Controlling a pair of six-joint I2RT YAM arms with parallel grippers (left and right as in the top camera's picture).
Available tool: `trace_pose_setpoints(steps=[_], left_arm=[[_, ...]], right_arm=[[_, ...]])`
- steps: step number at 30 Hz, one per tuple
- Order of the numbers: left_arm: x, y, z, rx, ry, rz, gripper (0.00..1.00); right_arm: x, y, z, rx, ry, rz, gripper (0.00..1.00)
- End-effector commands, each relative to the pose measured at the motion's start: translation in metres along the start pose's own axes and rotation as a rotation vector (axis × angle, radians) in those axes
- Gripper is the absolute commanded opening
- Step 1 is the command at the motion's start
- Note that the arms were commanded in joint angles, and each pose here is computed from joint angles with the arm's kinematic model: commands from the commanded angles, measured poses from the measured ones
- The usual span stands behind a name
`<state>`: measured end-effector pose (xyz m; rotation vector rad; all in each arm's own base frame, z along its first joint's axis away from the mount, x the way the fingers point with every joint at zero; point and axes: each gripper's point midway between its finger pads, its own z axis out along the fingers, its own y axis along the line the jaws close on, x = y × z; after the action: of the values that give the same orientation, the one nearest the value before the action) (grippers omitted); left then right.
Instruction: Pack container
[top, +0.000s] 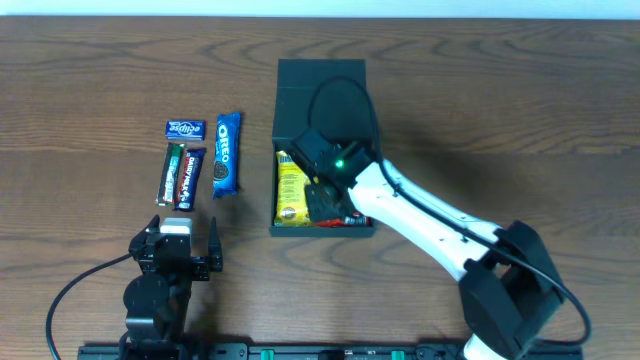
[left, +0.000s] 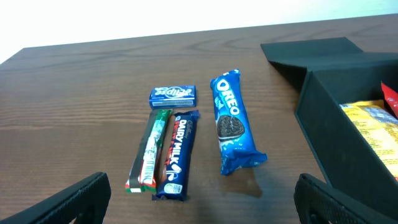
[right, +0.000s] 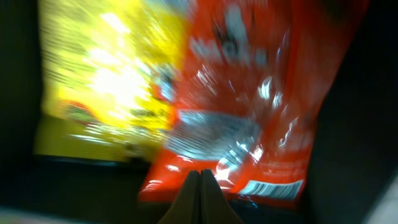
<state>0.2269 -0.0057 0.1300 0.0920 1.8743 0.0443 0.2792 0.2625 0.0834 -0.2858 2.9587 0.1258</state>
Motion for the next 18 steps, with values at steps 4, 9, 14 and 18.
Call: trace_pose_setpoints(steps=[4, 9, 14, 18], left_arm=[[0.01, 0.001, 0.003, -0.006, 0.023, 0.018, 0.95], [0.01, 0.001, 0.003, -0.006, 0.023, 0.018, 0.95], [0.01, 0.001, 0.003, -0.006, 0.023, 0.018, 0.95], [0.01, 0.001, 0.003, -0.006, 0.023, 0.018, 0.95]], right_arm=[[-0.082, 0.007, -0.128, -0.058, -0.422, -0.094, 0.63], [-0.116, -0.011, -0.17, -0.056, -0.586, -0.197, 0.99], [-0.131, -0.032, -0.172, -0.039, -0.609, -0.223, 0.99], [-0.146, -0.046, -0.179, -0.011, -0.659, -0.247, 0.99]])
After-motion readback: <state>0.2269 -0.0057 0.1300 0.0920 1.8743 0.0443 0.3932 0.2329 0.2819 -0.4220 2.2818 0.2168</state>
